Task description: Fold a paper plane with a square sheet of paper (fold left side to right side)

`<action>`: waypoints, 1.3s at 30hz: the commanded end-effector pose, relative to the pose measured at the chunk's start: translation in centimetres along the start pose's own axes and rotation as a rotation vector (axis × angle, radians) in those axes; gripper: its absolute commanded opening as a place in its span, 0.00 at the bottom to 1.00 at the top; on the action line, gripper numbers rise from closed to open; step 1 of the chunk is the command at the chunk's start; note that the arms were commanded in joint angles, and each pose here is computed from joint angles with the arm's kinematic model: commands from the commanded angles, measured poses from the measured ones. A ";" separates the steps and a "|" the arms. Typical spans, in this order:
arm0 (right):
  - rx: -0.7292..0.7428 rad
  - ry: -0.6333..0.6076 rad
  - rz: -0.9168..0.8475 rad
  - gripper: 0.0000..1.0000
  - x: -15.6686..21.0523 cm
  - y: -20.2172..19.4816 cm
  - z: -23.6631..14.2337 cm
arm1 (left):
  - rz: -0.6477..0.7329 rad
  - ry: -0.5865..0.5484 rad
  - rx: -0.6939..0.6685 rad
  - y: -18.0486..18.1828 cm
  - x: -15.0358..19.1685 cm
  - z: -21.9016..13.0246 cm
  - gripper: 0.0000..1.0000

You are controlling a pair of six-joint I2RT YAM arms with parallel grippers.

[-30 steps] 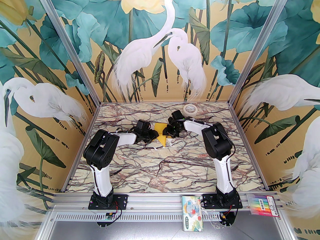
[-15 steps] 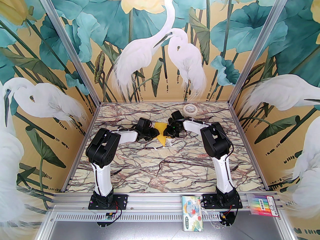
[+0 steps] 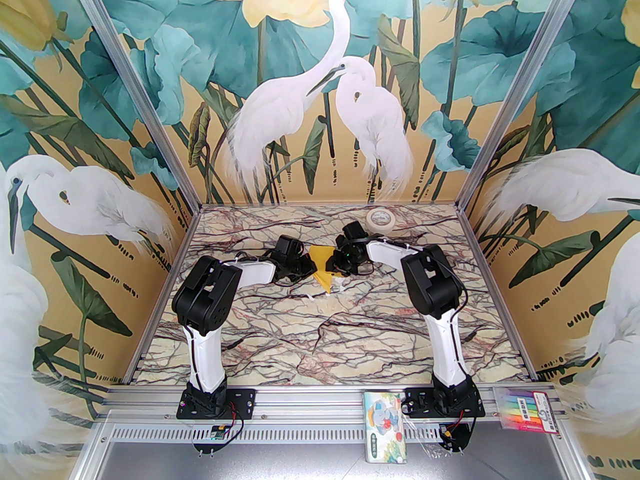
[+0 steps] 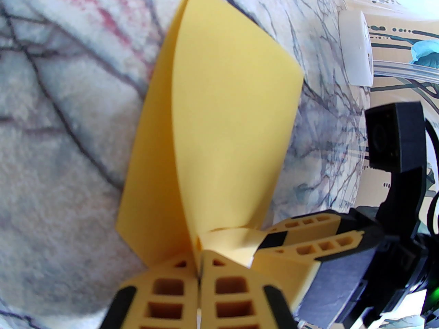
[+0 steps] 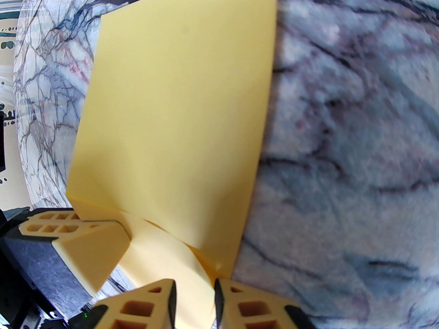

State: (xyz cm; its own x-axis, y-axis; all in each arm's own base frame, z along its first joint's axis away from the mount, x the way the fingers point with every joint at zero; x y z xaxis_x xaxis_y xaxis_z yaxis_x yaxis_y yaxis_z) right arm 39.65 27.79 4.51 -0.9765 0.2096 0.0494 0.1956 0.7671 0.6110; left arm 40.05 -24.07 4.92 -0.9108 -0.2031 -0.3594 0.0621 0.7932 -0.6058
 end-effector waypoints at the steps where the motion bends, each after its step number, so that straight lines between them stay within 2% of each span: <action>1: 0.038 -0.075 -0.031 0.23 0.6 0.5 -2.1 | -0.001 0.003 -0.036 0.2 0.1 0.3 0.04; 3: 0.065 -0.102 -0.056 0.23 1.1 0.6 -2.8 | 0.003 0.002 -0.029 0.0 0.1 0.3 0.12; 5: 0.051 -0.096 -0.091 0.23 2.0 1.3 -2.9 | 0.006 0.005 -0.026 -0.1 0.0 0.4 0.07; 14: 0.042 0.019 -0.127 0.07 3.1 2.5 0.5 | 0.002 0.012 -0.027 0.1 0.2 0.6 0.07; 22: 0.067 0.066 -0.125 0.07 3.3 1.7 1.9 | 0.001 0.017 -0.024 0.1 0.3 0.7 0.09; 25: 0.101 0.079 -0.121 0.07 3.4 0.8 2.4 | 0.002 0.020 -0.021 0.0 0.4 0.7 0.16; 28: 0.118 0.068 -0.123 0.07 3.3 0.5 2.4 | 0.003 0.023 -0.011 -0.1 0.5 0.7 0.18; 29: 0.118 0.066 -0.124 0.07 3.3 0.5 2.3 | 0.005 0.022 -0.007 -0.1 0.5 0.6 0.16; 31: 0.109 0.066 -0.124 0.07 3.3 0.8 2.2 | 0.004 0.022 -0.011 0.0 0.6 0.6 0.05; 33: 0.102 0.067 -0.134 0.07 3.4 1.2 2.1 | -0.001 0.024 -0.025 0.2 0.6 0.7 0.00; 39: 0.116 0.067 -0.158 0.08 4.2 1.4 1.1 | -0.024 0.036 -0.083 0.8 0.5 0.7 0.00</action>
State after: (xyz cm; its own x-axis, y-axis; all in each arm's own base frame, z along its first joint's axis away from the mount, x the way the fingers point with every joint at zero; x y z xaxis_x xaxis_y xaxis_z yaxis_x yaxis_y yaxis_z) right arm 36.75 30.67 4.06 -0.9972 0.0717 0.0214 0.0717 0.8336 0.5477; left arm 39.87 -24.02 4.55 -0.9202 -0.2039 -0.3342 0.0351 0.8072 -0.5892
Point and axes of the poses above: each hand's point on the last joint's axis, 136 mm out from that joint toward the fingers, its own z axis out along the fingers, its own y axis along the line the jaws close on, x = y × z, the point moved 3 cm from there along -z, back along the fingers, and after that the axes turned 13 degrees about z, right-handed, at the moved point
